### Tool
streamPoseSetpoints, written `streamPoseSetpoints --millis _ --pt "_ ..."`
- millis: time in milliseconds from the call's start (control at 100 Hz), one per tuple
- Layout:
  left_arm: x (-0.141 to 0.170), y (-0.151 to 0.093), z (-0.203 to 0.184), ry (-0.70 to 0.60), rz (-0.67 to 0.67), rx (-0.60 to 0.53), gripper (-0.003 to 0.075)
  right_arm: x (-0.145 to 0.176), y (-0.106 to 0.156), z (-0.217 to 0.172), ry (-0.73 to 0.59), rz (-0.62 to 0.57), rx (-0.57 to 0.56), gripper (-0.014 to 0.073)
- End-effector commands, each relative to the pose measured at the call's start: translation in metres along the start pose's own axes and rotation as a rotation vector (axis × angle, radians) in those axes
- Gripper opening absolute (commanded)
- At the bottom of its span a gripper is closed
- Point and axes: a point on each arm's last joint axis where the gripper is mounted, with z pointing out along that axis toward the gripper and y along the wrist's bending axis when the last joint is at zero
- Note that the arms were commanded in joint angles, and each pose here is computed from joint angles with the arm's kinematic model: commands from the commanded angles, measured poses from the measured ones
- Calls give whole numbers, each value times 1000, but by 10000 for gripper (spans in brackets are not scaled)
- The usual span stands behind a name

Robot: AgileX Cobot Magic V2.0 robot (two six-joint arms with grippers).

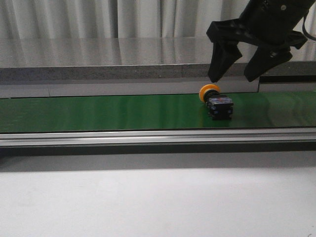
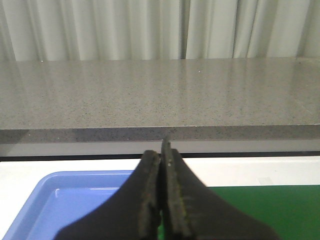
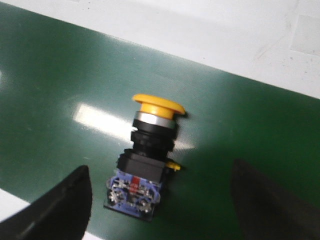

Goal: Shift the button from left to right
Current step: 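Lower the right gripper onto the button and close on its body, then lift the button with the right gripper and move it over the green tray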

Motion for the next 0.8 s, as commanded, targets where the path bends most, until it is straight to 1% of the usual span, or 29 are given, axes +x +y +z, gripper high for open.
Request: streamPoseSetpoints --millis 0,140,260,390,450,490,590,640,680,790 --pt "-15 0 -1 -93 -16 2 -20 -17 0 -12 -101 -33 20 573" --pt "-15 0 -1 -93 -16 2 -20 -12 -5 5 -43 -73 50 573" --pt "-15 0 -1 -93 -16 2 -20 -6 -7 16 5 -72 48 573" --pt "-15 0 -1 -93 -16 2 -20 -5 -7 19 21 -70 46 565" --pt "-15 0 -1 -93 -16 2 -20 -4 -7 19 26 -69 46 516" --pt "-15 0 -1 -93 -16 2 -20 -4 -7 19 31 -70 47 460" --pt "-15 0 -1 -93 -16 2 -20 -2 -7 19 52 -70 44 288" --pt "-15 0 -1 -93 -16 2 -20 -1 -7 18 59 -69 42 228" --pt "-15 0 -1 -93 -16 2 -20 -1 -7 17 62 -71 42 203" --pt "-15 0 -1 -93 -16 2 -20 -3 -9 9 50 -70 49 206"
